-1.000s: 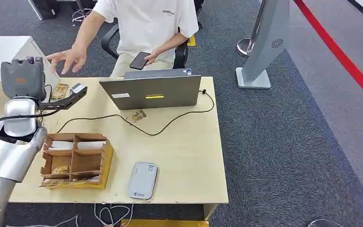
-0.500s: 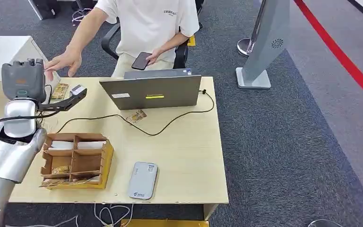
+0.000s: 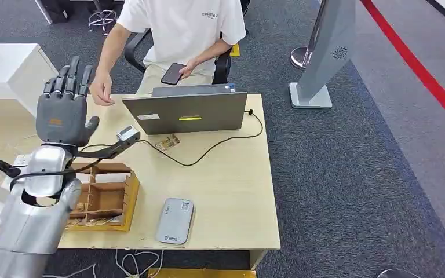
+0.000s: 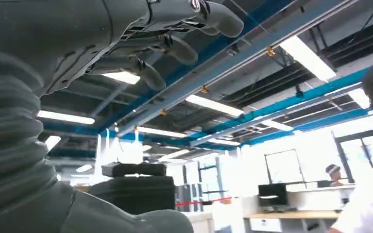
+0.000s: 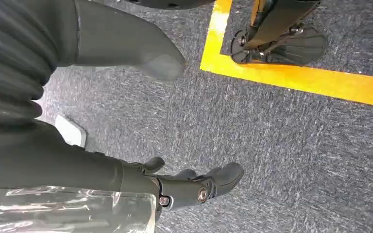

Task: Pass the card to the sensor for recognition and then transmit it.

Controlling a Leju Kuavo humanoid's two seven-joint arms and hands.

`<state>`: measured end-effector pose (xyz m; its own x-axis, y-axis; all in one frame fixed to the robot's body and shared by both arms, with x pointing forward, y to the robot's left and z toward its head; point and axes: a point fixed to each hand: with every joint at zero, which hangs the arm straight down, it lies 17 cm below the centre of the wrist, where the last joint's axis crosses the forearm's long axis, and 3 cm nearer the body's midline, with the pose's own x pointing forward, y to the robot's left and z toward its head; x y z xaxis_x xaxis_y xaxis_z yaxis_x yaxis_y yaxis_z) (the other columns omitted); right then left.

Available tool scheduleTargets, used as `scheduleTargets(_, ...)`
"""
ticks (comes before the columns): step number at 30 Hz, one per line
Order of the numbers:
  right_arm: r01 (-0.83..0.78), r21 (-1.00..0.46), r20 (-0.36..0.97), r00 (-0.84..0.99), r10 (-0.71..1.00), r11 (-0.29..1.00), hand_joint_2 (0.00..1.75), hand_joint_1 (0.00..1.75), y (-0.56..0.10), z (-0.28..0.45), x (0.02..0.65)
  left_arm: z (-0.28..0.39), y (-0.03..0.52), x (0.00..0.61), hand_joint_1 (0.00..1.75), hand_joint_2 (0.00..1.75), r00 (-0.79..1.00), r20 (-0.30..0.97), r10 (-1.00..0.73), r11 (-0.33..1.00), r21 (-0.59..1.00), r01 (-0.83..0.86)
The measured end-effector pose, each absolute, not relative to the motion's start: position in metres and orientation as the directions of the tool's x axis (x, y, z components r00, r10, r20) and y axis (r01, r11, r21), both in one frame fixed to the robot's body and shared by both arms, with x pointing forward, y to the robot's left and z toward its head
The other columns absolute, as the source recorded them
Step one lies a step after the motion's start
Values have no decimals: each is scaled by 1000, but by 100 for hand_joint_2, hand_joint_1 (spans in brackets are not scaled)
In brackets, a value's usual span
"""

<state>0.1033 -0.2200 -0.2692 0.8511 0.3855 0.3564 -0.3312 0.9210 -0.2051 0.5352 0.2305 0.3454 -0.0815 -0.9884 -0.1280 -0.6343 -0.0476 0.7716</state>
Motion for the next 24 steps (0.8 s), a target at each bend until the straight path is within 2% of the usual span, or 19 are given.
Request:
scheduleTargets(11, -314, -205, 351, 861, 369, 927, 175, 0, -222, -270, 101, 363, 218, 504, 0, 175, -126, -84, -988, 25, 729, -684)
scheduleTargets(20, -253, -211, 329, 891, 312, 944, 175, 0, -227, -272, 93, 309, 185, 428, 0, 175, -233, -78, -969, 90, 769, -633)
scheduleTargets(24, -230, -211, 326, 900, 290, 950, 175, 0, -228, -272, 91, 267, 172, 401, 0, 175, -285, -71, -956, 106, 823, -559)
